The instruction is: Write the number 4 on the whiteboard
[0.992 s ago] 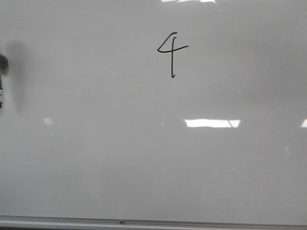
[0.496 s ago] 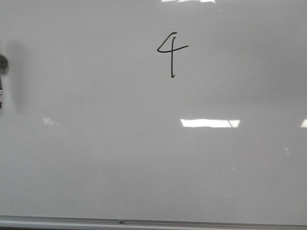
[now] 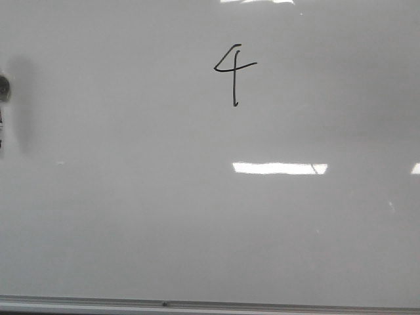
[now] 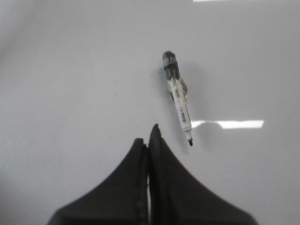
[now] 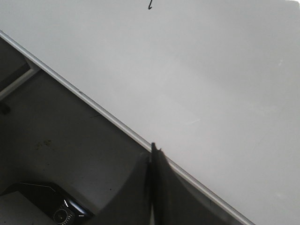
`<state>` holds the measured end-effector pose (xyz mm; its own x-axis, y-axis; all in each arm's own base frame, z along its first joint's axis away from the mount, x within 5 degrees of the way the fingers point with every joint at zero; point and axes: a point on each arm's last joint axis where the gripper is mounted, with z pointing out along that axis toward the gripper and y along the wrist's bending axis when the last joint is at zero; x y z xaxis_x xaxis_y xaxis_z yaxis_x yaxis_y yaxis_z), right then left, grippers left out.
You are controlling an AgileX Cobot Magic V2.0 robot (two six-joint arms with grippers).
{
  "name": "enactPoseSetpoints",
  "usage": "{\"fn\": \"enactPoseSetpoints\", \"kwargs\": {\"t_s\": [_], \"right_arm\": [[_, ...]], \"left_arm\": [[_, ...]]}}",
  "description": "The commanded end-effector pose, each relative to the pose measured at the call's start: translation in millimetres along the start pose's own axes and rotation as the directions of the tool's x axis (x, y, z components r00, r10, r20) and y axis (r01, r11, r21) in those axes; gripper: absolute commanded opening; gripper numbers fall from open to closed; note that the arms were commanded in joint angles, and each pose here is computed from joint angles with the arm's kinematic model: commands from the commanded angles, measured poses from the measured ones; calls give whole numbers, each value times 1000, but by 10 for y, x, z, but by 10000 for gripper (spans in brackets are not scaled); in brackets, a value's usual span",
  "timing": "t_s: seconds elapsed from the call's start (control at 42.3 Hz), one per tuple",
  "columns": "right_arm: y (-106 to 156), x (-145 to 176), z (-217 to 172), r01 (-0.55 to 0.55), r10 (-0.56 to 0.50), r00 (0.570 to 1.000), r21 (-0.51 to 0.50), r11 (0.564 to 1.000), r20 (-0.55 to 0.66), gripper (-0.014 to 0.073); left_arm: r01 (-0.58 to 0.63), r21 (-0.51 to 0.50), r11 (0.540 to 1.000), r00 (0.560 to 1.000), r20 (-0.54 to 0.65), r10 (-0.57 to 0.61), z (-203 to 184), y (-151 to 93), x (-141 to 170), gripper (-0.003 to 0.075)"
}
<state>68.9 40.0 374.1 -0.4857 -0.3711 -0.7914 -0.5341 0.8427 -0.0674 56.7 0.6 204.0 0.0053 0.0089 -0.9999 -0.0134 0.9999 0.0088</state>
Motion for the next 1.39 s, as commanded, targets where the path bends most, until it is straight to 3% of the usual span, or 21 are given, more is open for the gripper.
{"fn": "enactPoseSetpoints", "kwargs": {"t_s": [0.0, 1.37], "right_arm": [[-11, -103, -46, -5, 4, 997, 6, 1000, 79, -69], [-12, -95, -46, -5, 4, 997, 7, 1000, 71, -69]], "left_arm": [[19, -6, 1000, 996, 91, -18, -18, 6, -63, -20], [19, 25, 1000, 996, 90, -21, -18, -11, -63, -20]]}}
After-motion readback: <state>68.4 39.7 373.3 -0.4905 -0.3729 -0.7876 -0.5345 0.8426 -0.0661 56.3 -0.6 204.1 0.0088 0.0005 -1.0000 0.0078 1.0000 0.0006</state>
